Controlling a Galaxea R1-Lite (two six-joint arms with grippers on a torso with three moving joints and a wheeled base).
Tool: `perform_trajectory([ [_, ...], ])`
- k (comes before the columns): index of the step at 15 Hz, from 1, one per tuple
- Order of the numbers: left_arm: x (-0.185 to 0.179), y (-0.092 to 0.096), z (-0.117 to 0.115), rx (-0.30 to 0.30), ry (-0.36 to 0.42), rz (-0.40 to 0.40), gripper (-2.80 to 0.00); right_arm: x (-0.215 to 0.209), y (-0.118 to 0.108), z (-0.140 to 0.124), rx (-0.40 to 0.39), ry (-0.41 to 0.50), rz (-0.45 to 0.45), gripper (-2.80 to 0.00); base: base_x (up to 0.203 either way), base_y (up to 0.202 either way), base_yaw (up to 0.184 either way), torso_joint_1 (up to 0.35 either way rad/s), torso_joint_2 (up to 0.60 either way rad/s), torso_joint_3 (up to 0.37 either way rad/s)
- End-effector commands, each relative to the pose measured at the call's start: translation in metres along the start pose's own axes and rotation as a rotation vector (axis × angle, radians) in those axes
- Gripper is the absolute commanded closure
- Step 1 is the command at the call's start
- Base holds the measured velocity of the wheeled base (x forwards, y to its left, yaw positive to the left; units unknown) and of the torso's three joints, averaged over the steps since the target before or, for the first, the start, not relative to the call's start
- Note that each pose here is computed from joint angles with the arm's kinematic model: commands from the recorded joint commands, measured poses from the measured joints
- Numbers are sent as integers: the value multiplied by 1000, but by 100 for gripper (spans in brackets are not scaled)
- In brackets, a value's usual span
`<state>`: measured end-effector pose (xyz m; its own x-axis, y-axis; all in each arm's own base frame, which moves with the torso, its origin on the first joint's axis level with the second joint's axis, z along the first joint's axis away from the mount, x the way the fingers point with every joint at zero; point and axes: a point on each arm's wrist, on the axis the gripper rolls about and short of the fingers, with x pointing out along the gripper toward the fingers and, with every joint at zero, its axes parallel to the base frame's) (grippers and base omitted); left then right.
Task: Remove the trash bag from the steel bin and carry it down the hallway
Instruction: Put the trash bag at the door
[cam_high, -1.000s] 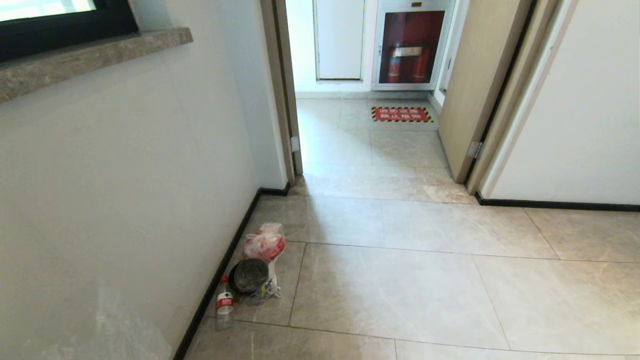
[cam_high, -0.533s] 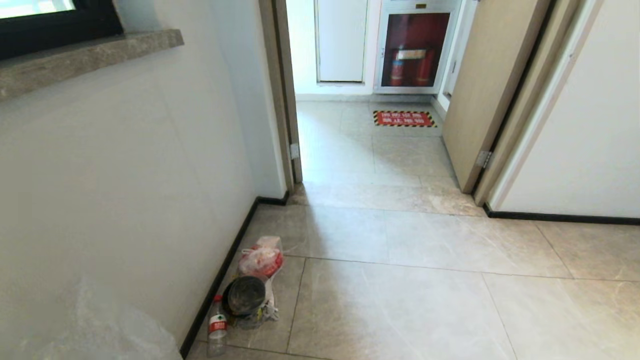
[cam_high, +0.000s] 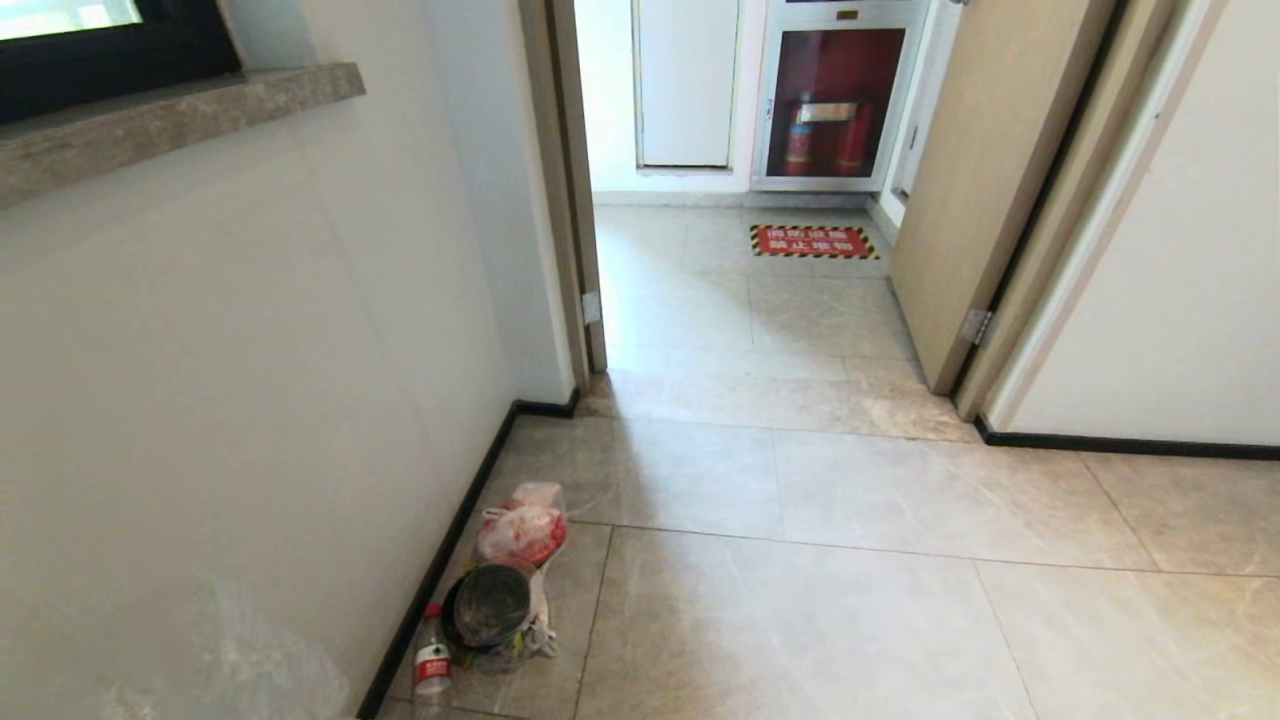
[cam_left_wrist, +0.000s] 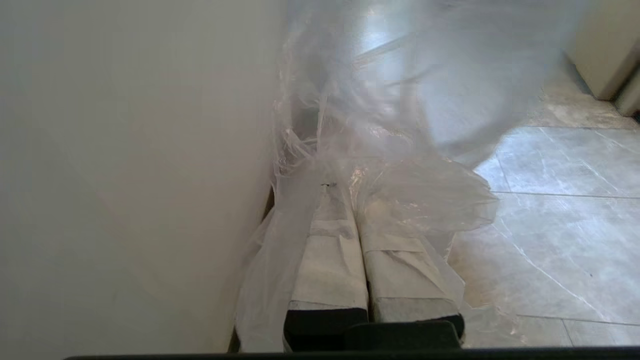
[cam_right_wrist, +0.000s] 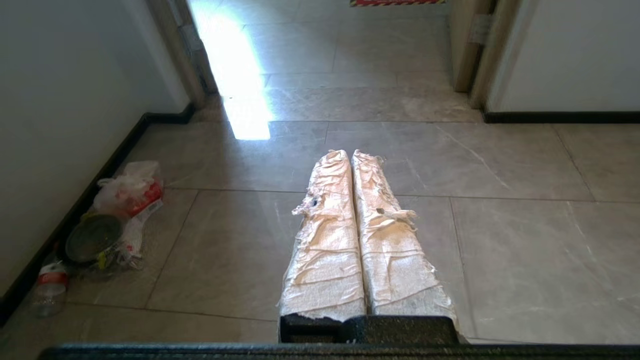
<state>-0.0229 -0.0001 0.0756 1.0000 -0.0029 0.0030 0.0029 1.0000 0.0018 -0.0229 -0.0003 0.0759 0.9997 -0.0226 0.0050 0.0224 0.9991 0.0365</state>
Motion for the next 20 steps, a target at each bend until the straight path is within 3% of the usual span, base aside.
perform_trajectory([
  [1, 0, 0, 0, 0, 2, 0, 0, 0, 0, 0, 0, 0, -2, 0, 8, -9, 115, 7, 7, 7],
  [20, 0, 0, 0, 0, 2, 0, 0, 0, 0, 0, -10, 0, 2, 0, -1, -10, 171, 2, 3, 2],
])
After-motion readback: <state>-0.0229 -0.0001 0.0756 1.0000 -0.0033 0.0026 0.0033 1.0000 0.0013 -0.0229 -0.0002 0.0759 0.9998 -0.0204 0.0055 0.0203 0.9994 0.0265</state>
